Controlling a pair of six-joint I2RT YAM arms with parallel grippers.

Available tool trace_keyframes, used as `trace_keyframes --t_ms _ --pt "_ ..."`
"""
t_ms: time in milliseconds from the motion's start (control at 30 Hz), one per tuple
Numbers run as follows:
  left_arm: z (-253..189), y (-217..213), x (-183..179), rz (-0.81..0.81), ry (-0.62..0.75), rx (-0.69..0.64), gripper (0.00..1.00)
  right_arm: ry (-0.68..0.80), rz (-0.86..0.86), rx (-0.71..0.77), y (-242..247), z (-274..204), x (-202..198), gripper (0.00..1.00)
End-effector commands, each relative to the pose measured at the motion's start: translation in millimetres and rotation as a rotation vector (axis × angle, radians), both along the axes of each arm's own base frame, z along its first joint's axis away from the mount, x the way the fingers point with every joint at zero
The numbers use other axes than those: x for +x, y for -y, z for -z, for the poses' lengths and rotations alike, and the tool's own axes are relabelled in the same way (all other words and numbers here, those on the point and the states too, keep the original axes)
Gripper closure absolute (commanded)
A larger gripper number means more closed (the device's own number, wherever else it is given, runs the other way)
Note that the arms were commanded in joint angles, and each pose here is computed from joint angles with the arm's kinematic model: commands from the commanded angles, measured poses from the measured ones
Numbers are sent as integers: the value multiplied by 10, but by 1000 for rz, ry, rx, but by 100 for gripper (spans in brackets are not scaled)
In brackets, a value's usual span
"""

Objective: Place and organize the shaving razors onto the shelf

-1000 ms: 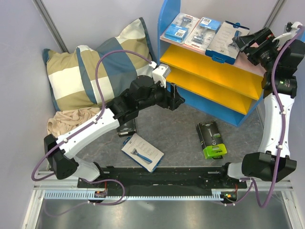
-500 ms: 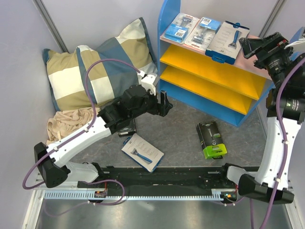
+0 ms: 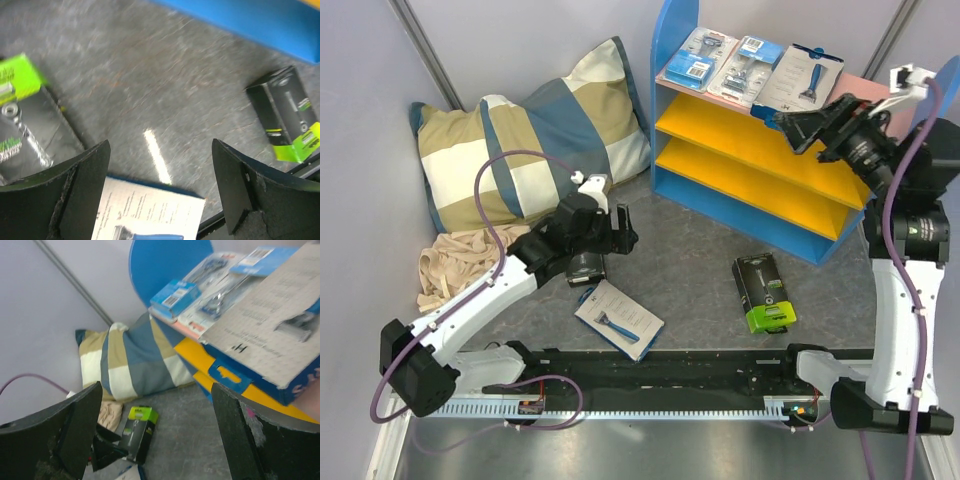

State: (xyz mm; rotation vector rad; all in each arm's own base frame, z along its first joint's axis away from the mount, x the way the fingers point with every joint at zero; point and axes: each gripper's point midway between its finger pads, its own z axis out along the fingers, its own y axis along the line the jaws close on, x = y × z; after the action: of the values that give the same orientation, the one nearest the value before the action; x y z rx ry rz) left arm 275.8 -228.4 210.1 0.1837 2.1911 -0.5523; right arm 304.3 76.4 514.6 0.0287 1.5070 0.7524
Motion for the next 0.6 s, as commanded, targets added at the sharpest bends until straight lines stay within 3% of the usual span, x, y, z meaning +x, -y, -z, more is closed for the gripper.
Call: trace_keyframes --t_ms 0,167,567 --pt "90 -118 -123 -50 -67 -88 11 -71 -79 -78 -264 333 50 2" --pt "431 -320 -261 -113 -178 -101 10 -162 -208 -139 -829 769 53 2" --pt "815 -661 -599 -239 -281 -127 11 -393 -393 -362 -2025 2172 -183 2"
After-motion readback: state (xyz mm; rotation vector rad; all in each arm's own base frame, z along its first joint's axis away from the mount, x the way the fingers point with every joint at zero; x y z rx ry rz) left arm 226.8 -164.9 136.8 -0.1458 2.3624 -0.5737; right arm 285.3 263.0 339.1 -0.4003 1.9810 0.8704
